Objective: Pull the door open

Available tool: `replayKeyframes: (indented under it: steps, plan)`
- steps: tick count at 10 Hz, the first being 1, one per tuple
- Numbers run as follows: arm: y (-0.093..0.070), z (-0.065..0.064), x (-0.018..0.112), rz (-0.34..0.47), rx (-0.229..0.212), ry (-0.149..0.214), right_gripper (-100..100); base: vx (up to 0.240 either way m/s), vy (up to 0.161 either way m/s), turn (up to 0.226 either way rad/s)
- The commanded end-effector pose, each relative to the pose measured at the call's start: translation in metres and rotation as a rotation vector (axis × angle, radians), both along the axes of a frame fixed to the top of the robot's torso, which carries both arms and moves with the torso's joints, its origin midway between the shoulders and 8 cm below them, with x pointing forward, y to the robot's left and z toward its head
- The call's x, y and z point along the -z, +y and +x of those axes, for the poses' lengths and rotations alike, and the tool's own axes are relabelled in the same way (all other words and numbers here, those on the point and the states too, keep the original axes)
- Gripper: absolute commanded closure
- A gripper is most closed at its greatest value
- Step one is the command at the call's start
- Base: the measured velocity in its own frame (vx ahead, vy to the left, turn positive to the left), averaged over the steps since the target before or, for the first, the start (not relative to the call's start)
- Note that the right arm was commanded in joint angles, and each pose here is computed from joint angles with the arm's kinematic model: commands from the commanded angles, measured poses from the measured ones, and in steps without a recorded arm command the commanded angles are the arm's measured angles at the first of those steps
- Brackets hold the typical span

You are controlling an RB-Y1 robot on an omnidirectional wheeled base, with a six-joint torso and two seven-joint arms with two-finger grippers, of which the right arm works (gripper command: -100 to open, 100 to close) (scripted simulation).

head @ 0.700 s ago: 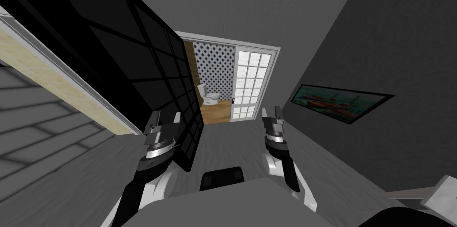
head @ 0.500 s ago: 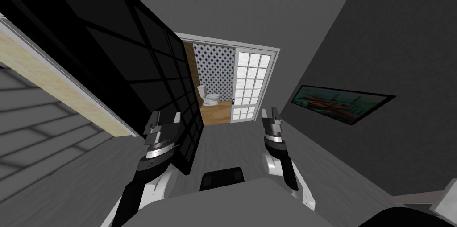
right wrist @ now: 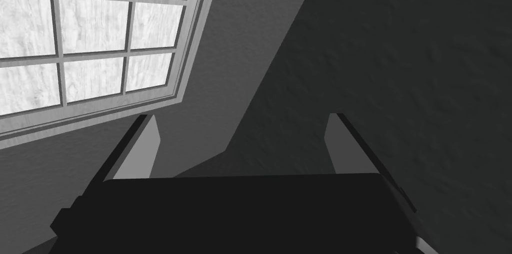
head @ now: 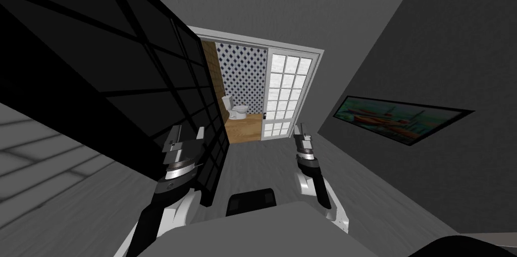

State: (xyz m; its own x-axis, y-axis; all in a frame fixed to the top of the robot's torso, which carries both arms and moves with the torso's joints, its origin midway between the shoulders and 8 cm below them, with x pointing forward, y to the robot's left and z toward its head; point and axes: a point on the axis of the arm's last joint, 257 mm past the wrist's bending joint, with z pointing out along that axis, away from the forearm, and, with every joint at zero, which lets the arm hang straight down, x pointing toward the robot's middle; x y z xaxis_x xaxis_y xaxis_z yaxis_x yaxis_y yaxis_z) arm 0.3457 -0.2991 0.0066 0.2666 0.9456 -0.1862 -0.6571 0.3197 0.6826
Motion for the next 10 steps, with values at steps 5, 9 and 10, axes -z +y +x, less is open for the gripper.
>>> replayKeyframes:
  steps: [5, 9, 10]
  plan:
    - [-0.003, 0.023, 0.045, -0.123, 0.083, 0.089, -100, 0.142, 0.001, -0.005]
    - [-0.005, 0.036, 0.072, -0.196, 0.128, 0.14, -100, 0.097, -0.001, -0.004]
    - [-0.006, 0.039, 0.079, -0.216, 0.139, 0.154, -100, 0.095, 0.002, -0.005]
